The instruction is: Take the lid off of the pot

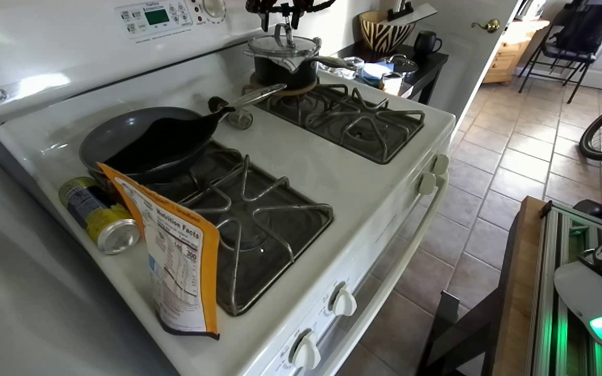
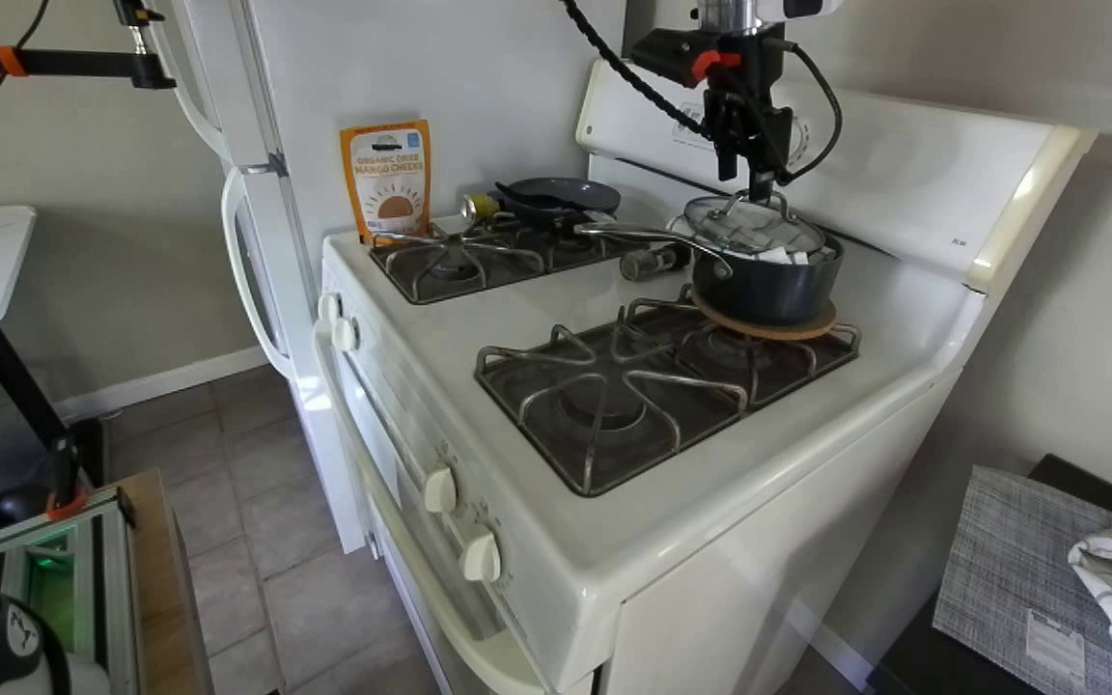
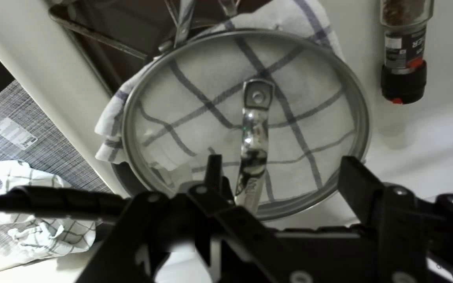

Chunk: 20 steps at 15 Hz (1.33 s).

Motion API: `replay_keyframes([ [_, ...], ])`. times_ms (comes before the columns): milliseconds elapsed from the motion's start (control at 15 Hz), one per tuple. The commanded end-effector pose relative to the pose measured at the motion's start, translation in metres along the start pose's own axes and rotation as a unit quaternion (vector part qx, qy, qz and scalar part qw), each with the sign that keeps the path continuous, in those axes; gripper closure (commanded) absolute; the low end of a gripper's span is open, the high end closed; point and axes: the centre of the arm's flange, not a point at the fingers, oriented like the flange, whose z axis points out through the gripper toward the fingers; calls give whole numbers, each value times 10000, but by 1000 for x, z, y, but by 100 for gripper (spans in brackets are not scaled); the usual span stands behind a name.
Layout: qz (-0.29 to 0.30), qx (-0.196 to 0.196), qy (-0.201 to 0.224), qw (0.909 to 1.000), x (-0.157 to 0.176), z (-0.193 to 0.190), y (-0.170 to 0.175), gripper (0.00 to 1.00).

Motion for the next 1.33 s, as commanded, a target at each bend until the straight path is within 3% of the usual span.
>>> replay_keyframes([
  [0,56,49,-114,9999,-2,4,0,36],
  [67,73,60,-154,9998,-4,6,0,47],
  [200,74,78,-206,9997,-6,7,1,52],
  [333,86,76,-248,9996,-7,9,2,65],
  [733,79,20,-465,9989,-12,15,8,60],
  [800,78,11,-509,9987,-13,15,9,64],
  [867,83,-12,-545,9985,-14,15,10,82],
  [1067,81,-87,-489,9987,-13,12,12,100],
  [1267,49,-160,-421,9990,-11,12,16,97],
])
